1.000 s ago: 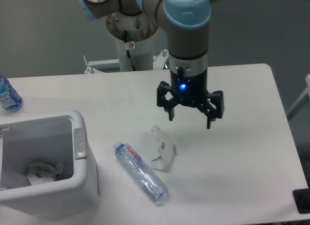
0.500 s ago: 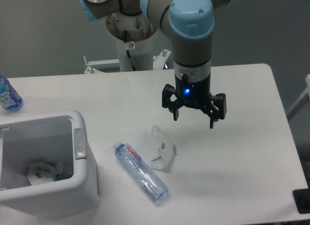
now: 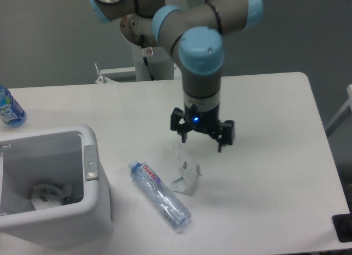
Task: Place the trash in the trash can
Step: 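Lower the open gripper toward the crumpled white paper, then close the gripper on the crumpled white paper and lift it, then carry the paper over the white bin and open the gripper, then move the open gripper back over the clear plastic bottle, then lower onto the bottle's bottom end and close the gripper, then lift the bottle and carry it over the white bin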
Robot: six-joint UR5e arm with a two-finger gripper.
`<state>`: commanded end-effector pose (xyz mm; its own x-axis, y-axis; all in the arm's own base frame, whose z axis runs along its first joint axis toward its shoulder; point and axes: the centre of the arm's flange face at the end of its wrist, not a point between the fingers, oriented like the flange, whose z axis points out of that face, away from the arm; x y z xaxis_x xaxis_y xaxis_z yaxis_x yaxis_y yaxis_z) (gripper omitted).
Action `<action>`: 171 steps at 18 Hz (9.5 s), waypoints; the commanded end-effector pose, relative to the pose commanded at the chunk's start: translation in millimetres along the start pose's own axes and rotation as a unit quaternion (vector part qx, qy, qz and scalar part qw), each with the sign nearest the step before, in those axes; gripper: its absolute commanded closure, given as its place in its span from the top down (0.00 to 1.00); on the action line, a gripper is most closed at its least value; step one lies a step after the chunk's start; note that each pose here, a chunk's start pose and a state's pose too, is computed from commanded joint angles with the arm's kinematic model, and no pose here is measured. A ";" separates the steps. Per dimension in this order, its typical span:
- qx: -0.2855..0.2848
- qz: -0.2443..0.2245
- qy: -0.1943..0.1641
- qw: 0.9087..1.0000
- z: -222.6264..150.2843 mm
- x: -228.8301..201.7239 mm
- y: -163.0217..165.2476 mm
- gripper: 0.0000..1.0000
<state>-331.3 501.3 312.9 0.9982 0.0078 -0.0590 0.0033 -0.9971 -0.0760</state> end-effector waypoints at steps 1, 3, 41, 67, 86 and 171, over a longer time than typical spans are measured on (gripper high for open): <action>-0.009 0.006 0.009 1.000 14.7 9.0 -4.5 1.00; -0.020 0.003 0.019 1.000 40.5 15.3 -10.2 1.00; 0.357 -0.266 0.187 0.876 -277.4 50.4 -86.9 0.00; 0.334 -0.273 0.158 0.888 -227.9 50.1 -108.7 1.00; 0.097 -0.375 -0.002 0.922 43.5 -30.6 -129.1 1.00; 0.425 -0.178 0.127 0.878 -262.6 98.1 -190.3 1.00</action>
<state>-218.4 671.9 583.0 0.9242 0.1837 0.3350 0.3806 -0.5172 -0.7665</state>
